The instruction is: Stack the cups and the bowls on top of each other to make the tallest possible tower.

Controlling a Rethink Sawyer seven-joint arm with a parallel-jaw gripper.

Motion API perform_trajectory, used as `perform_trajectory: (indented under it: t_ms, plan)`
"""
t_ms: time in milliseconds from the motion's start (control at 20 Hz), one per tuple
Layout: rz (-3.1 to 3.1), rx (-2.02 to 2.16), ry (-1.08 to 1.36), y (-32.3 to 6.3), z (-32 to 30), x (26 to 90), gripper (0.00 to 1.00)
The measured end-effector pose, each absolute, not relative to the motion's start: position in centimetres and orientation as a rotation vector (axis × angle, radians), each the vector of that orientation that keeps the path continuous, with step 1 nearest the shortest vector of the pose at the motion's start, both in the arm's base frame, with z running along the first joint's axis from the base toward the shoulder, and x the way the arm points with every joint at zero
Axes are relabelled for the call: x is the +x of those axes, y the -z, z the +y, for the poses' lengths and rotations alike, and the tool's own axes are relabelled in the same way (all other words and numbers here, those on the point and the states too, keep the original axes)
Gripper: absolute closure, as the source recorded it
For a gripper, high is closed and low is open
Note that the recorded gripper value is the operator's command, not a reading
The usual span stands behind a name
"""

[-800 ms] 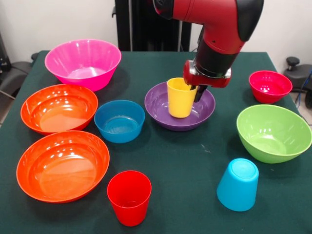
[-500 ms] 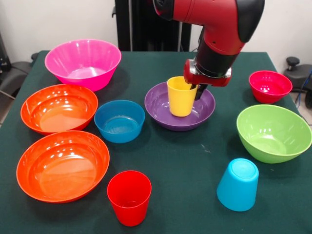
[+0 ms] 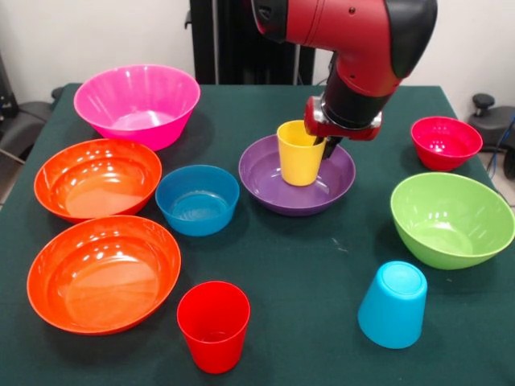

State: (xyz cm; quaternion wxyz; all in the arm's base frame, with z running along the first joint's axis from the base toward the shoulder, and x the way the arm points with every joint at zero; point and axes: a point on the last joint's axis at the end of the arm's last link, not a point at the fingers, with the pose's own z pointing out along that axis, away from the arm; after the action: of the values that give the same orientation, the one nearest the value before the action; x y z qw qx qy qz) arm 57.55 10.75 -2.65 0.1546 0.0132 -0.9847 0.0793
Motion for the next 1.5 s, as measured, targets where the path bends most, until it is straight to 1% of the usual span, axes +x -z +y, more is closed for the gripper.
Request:
perform_trajectory:
  t_ms: [1050, 1100, 1500]
  plan:
    - [-2.821, 0.035, -0.225, 2.72, 10.77, 57.55, 1.00]
    - [-2.821, 0.035, -0.225, 2.73, 10.77, 57.55, 0.00]
    - [-2.821, 0.035, -0.225, 2.72, 10.77, 57.55, 0.00]
